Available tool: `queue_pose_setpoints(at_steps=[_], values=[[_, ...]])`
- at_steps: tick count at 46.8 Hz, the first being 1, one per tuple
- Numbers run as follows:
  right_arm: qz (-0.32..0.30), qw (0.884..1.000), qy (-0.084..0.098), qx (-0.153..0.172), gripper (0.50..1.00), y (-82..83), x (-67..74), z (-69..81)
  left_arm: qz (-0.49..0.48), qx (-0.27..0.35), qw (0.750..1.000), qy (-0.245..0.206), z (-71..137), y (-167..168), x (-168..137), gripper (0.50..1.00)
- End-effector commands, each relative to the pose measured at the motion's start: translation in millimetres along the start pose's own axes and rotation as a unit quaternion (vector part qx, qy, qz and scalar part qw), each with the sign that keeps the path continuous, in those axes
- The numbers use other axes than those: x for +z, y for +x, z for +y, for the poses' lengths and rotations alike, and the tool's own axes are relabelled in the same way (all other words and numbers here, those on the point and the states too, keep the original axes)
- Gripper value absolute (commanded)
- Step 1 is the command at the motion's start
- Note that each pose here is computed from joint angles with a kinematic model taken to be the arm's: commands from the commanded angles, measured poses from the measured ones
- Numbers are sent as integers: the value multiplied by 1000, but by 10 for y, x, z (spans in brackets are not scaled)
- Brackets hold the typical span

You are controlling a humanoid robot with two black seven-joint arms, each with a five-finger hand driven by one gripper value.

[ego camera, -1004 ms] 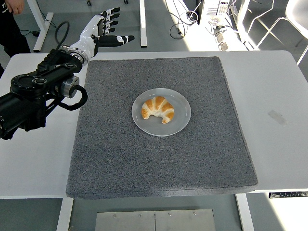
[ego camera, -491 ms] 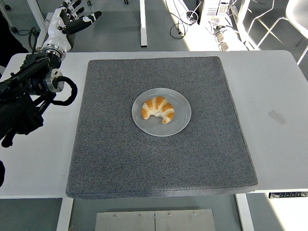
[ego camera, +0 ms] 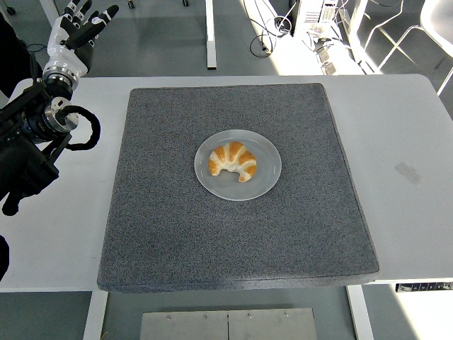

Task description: Place the bread on the plate

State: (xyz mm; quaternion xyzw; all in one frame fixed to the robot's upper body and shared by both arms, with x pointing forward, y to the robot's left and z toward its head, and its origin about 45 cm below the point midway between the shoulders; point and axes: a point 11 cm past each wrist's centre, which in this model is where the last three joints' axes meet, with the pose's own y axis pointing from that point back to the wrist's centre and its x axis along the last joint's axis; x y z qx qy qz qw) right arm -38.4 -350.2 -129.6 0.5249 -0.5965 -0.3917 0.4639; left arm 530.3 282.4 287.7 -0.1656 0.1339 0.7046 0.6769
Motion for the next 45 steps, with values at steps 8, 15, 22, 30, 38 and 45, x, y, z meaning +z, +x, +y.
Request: queue_pose_setpoints(at_steps=[8,15,22,30,38,45], values=[[0,1000,0,0,1000,0,0,0,8,6,1000,6,34,59,-81,984],[0,1000,0,0,1000,0,0,0,33,17,999,-5,17,89,-7,984],[0,1000,0,0,1000,0,0,0,42,18,999,-7,13,71,-1,984],[0,1000,0,0,1000,0,0,0,48,22,999,-12,4,99,47,984],[-3,1000,0,-5,1000,-29,-2,-1,62,27,998,-18,-2,119,82,984],[-9,1000,10,-4,1000,-34,-98,-27,63,27,998,-17,1,117,70,984]])
